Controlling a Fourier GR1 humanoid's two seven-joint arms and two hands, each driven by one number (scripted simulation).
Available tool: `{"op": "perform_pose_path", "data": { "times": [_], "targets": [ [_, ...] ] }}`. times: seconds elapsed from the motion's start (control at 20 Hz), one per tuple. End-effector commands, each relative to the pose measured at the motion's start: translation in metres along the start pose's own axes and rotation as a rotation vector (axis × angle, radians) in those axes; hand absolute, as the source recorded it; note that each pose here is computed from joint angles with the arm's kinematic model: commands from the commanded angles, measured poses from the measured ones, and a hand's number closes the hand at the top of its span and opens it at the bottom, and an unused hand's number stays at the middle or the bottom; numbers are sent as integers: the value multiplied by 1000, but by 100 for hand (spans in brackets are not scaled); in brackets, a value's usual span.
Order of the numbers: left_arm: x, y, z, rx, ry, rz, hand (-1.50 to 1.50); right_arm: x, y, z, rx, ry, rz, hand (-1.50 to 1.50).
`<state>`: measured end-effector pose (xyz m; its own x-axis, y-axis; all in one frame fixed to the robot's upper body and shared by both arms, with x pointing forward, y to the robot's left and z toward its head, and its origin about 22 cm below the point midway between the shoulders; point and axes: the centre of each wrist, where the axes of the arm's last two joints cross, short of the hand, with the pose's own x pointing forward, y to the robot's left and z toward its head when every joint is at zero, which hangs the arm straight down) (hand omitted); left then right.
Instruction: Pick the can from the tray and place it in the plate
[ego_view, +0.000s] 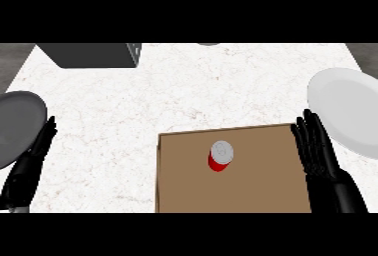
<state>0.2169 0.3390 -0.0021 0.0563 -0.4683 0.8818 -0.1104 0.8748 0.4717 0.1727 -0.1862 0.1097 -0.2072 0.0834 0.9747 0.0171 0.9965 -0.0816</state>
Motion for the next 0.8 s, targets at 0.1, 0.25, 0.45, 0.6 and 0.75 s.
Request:
{"op": "perform_pose_path", "data": {
  "times": [0.1, 0.25, 0.45, 0.6, 0.75],
  "targets": [
    [0, -5, 9, -14, -7, -4, 0, 26, -23, -12, 110, 168, 249, -150],
    [2, -1, 8, -2, -5, 3, 0, 36, -15, -17, 144, 259, 298, -150],
    [0, -22, -3, -20, -20, -1, 0, 31, 3, -42, 256, 337, 375, -150],
    [-8, -4, 8, -13, -11, 11, 0, 27, 7, -57, 302, 394, 406, -150],
    [3, -4, 4, -24, -8, 15, 0, 31, 9, -84, 352, 437, 443, -150]
  ]
}}
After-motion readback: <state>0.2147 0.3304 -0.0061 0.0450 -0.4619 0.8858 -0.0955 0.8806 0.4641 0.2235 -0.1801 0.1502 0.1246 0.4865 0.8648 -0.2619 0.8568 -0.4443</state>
